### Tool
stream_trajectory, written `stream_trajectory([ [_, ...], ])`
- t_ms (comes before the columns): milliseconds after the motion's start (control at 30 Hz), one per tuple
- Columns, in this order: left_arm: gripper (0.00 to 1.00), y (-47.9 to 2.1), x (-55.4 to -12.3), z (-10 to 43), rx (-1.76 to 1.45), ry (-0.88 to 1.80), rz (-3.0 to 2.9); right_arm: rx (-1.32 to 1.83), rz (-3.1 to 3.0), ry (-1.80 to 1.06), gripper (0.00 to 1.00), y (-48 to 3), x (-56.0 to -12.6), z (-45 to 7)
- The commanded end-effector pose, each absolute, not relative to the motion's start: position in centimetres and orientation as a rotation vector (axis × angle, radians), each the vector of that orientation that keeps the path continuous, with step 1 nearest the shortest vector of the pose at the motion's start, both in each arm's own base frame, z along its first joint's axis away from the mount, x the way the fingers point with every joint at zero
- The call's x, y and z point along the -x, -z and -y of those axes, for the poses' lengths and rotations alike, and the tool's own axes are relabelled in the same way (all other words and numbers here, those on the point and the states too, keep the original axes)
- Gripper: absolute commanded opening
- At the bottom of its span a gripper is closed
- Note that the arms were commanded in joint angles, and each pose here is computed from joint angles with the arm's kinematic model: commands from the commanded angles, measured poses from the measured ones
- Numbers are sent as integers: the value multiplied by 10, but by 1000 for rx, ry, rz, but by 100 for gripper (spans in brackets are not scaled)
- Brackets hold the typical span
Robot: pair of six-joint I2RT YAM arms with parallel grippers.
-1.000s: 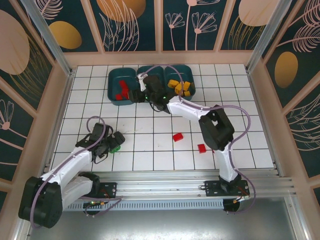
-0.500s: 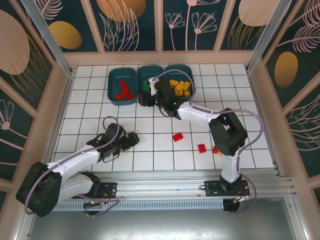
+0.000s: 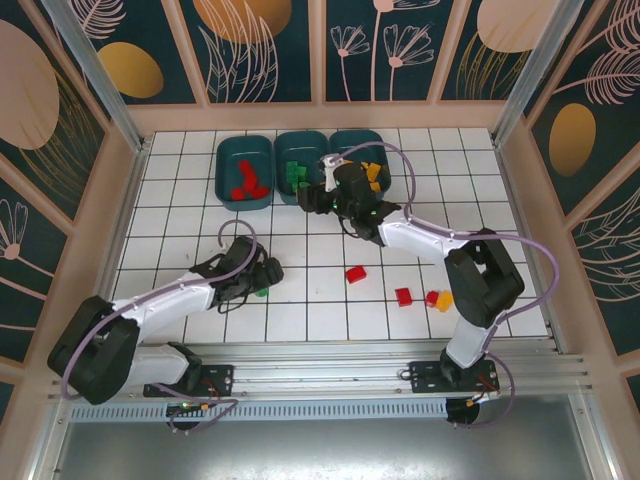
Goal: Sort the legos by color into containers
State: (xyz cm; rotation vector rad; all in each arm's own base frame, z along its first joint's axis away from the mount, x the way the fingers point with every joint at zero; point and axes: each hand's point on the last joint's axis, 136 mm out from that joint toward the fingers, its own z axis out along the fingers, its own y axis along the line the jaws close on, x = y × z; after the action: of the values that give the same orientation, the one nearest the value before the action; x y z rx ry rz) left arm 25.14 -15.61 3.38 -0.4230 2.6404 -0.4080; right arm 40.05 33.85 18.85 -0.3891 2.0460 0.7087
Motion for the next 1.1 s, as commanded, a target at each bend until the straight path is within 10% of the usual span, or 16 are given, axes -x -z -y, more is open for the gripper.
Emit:
stream_trajectory([
  [0, 83, -25, -253, 147, 314, 245, -2682, 347, -2014, -720, 64, -202, -396, -329],
  [400, 27, -44, -276, 175, 132, 227, -2641, 240, -2046, -690, 60, -193, -376, -272],
  [1067, 21, -146, -527, 296, 91, 508, -2302, 76, -2154, -566, 59, -165, -327, -194],
])
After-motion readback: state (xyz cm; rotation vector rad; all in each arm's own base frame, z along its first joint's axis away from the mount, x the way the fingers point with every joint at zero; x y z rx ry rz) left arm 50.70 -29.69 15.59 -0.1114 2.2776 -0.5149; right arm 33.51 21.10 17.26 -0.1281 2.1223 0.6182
